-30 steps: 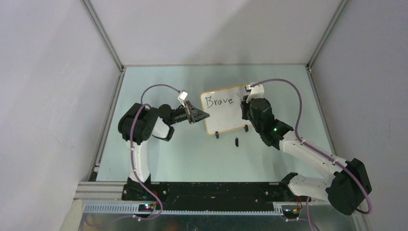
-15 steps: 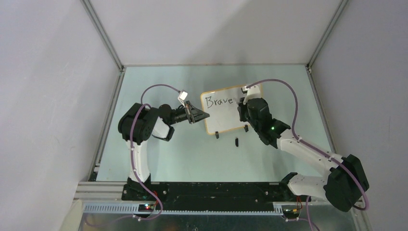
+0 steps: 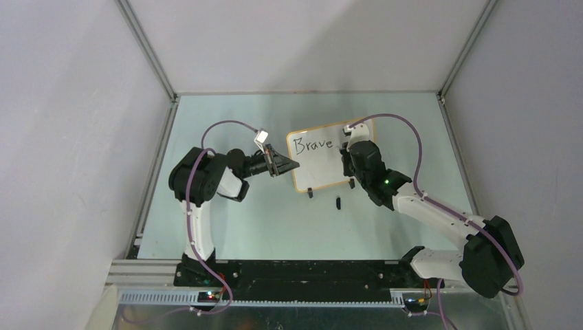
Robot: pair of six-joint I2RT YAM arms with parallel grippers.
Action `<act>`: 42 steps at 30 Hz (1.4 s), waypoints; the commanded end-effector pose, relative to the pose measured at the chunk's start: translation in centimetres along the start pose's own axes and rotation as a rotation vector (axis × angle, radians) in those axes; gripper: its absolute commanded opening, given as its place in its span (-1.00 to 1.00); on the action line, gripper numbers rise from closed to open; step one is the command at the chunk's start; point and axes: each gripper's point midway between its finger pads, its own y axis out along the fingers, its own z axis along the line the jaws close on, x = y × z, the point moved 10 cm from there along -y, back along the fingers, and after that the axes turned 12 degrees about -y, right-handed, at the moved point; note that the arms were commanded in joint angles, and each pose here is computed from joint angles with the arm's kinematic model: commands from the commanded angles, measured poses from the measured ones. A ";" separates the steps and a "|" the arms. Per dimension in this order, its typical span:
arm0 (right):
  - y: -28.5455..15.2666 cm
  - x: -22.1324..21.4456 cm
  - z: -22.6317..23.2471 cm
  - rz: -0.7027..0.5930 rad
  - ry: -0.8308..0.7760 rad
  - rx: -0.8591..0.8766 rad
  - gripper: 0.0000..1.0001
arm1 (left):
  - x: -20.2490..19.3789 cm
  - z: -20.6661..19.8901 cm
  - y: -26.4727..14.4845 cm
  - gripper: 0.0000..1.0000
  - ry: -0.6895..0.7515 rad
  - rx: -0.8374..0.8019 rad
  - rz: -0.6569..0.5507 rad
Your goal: Write a sentence on the whiteboard
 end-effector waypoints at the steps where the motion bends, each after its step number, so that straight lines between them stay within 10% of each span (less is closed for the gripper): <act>1: 0.0 1.8 -0.6 -0.054 0.023 -0.044 -1.00 | 0.3 -1.2 -0.2 -1.00 0.076 -0.051 0.016; 42: 0.7 2.2 -0.9 -0.039 0.034 -0.054 -1.00 | 0.4 -1.1 -0.2 -1.00 0.075 -0.051 0.016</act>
